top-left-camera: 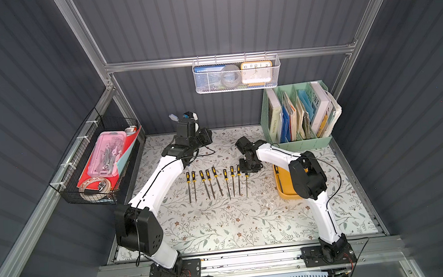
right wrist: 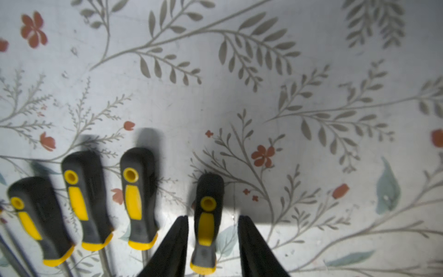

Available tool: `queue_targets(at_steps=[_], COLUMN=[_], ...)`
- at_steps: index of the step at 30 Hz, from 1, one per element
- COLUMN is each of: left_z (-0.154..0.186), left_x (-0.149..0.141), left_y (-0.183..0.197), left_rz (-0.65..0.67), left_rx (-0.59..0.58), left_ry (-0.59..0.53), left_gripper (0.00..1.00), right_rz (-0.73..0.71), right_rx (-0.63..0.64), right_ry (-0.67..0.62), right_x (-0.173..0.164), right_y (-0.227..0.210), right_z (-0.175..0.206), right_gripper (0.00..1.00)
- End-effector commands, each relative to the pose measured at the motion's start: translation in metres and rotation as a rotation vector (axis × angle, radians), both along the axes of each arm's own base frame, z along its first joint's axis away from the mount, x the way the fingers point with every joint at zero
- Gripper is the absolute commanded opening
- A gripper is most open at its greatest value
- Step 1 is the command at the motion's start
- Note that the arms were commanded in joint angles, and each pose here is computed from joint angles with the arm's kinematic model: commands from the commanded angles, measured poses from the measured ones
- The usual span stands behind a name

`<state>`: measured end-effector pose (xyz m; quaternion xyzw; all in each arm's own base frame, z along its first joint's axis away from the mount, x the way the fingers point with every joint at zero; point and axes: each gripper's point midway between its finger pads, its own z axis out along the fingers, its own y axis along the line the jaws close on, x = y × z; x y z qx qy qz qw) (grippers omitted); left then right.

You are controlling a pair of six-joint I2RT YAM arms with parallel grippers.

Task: Take the file tool out of the storage box
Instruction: Place the file tool at the center of the board, then pick up the file tool from the storage box.

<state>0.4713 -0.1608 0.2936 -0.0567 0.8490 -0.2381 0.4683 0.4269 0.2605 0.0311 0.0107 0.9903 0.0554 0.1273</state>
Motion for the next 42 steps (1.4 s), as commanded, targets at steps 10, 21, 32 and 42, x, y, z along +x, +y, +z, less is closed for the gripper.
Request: queue_targets(at_steps=[10, 21, 32, 42], left_z=[0.013, 0.013, 0.016, 0.02], left_x=[-0.004, -0.002, -0.006, -0.007], left_y=[0.002, 0.001, 0.006, 0.007], left_rz=[0.001, -0.002, 0.017, 0.02], left_rx=[-0.013, -0.01, 0.007, 0.004], left_ry=[-0.028, -0.03, -0.025, -0.031], left_gripper=[0.33, 0.33, 0.33, 0.33], right_rz=[-0.163, -0.189, -0.181, -0.148], right_rx=[0.006, 0.027, 0.073, -0.026], right_ry=[-0.266, -0.024, 0.077, 0.151], right_x=[-0.003, -0.013, -0.008, -0.026], right_y=[-0.119, -0.174, -0.16, -0.173], right_z=[0.118, 0.049, 0.005, -0.024], right_gripper=[0.43, 0.46, 0.45, 0.36])
